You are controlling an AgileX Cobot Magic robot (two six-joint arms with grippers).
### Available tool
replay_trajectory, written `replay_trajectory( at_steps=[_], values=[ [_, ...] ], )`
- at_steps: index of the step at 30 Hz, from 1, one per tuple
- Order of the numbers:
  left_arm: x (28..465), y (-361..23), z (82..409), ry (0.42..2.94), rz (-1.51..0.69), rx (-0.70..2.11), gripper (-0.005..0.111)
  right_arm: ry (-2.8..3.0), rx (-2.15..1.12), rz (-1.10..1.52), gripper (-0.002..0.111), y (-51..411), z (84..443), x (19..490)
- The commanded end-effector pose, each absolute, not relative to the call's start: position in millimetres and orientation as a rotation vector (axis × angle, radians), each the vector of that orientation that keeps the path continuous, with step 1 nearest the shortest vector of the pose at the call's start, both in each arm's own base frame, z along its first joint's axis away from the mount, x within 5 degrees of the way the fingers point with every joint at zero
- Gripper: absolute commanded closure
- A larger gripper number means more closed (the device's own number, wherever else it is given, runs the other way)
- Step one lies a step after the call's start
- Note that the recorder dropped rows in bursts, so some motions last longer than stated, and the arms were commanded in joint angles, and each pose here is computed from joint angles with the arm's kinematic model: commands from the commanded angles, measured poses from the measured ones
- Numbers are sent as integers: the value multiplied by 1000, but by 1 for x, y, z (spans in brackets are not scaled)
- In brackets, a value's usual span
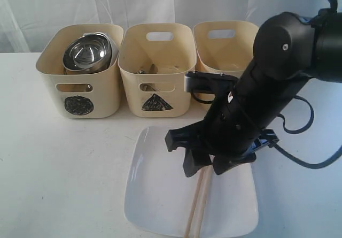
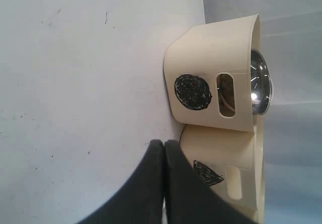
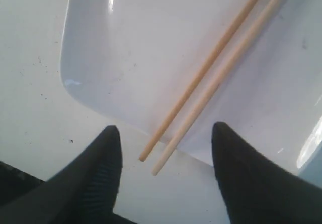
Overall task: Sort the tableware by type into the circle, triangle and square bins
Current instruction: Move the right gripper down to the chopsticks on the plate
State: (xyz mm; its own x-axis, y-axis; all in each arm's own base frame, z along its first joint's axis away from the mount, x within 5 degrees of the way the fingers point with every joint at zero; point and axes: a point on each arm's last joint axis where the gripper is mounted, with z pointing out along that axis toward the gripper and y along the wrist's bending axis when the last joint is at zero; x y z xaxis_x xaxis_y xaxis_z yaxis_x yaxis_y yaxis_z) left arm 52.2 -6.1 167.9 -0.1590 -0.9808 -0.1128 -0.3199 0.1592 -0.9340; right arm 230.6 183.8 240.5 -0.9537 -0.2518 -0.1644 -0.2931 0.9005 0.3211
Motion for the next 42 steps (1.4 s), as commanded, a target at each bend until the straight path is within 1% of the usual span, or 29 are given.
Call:
replay_trajectory(
  at_steps=[1, 4, 9, 16, 23, 30, 42],
  values=[
    [52, -6, 168, 1619, -1020, -1263, 107, 3001, -333, 554, 56, 181, 225, 221],
    [52, -6, 168, 1619, -1020, -1263, 107, 3009, -217, 541, 56, 180, 209, 222],
    [52, -6, 168, 1618, -1021, -1262, 107, 2982, -69, 560, 56, 182, 200, 228],
    [52, -6, 168, 1618, -1021, -1262, 107, 3020, 10, 571, 56, 186, 187, 231],
    [52, -6, 168, 1618, -1021, -1262, 107, 3062, -28, 531, 56, 198, 168, 229],
    [52, -6, 169, 1616, -1022, -1261, 107, 3113, -4, 495, 56, 199, 155, 229],
    [52, -6, 169, 1616, -1022, -1261, 107, 3148, 30, 475, 56, 198, 153, 227]
  ],
)
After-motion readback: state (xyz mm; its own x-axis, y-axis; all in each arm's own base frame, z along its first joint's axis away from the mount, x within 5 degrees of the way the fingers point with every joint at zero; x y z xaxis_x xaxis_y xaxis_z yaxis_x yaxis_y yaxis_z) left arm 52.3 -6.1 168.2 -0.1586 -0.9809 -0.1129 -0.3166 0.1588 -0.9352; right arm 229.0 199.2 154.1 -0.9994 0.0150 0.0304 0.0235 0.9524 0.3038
